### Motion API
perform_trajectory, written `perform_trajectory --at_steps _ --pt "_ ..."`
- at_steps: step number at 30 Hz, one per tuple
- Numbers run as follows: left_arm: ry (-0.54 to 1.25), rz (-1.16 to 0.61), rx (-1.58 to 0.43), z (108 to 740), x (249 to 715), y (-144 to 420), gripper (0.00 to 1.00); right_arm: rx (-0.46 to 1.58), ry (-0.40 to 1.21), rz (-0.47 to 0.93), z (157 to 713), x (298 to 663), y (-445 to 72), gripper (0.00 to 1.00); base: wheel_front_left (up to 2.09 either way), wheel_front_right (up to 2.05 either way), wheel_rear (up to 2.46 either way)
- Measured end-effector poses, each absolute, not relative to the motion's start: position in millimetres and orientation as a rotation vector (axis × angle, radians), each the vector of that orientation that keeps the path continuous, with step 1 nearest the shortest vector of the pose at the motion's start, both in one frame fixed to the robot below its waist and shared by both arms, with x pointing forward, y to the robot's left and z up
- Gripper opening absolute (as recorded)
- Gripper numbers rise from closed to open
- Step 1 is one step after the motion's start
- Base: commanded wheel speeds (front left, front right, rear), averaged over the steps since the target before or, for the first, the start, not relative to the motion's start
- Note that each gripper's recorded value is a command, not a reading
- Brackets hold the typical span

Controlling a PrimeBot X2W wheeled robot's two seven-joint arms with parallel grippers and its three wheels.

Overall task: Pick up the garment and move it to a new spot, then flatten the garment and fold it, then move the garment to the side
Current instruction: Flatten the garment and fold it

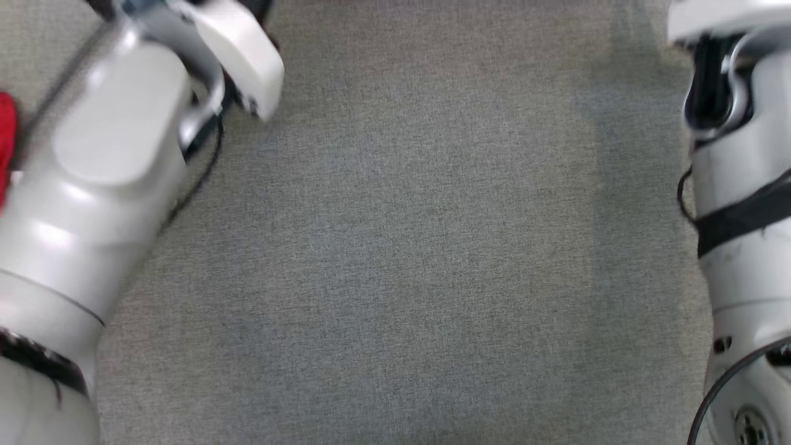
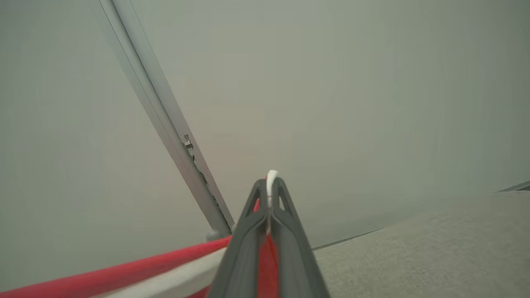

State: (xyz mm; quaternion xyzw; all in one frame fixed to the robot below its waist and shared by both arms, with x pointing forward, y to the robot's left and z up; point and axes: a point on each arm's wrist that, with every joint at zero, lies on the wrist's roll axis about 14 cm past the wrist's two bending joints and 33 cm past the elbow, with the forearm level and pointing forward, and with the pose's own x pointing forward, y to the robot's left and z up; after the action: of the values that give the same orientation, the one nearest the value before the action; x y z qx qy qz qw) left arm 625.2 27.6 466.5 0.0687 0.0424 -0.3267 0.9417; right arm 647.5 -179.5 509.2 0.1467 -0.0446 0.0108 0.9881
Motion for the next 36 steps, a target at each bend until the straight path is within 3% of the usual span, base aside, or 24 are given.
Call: perform_trajectory --at_steps 10,24,36 --pt "0.195 -0.76 0.172 427.5 547.3 20.5 0.0 0.282 0.062 -0.007 462.4 588.1 -185.1 0.0 0.0 0.0 0.0" --pt "0.263 -0.867 0.272 413.0 454.4 10.6 0.0 0.234 0.156 -0.029 454.1 517.9 -213.4 0.0 0.0 0.0 0.0" --pt "0.266 -0.922 0.215 420.4 396.2 -4.5 0.0 0.191 0.189 -0.029 458.3 460.0 -240.7 0.0 0.0 0.0 0.0"
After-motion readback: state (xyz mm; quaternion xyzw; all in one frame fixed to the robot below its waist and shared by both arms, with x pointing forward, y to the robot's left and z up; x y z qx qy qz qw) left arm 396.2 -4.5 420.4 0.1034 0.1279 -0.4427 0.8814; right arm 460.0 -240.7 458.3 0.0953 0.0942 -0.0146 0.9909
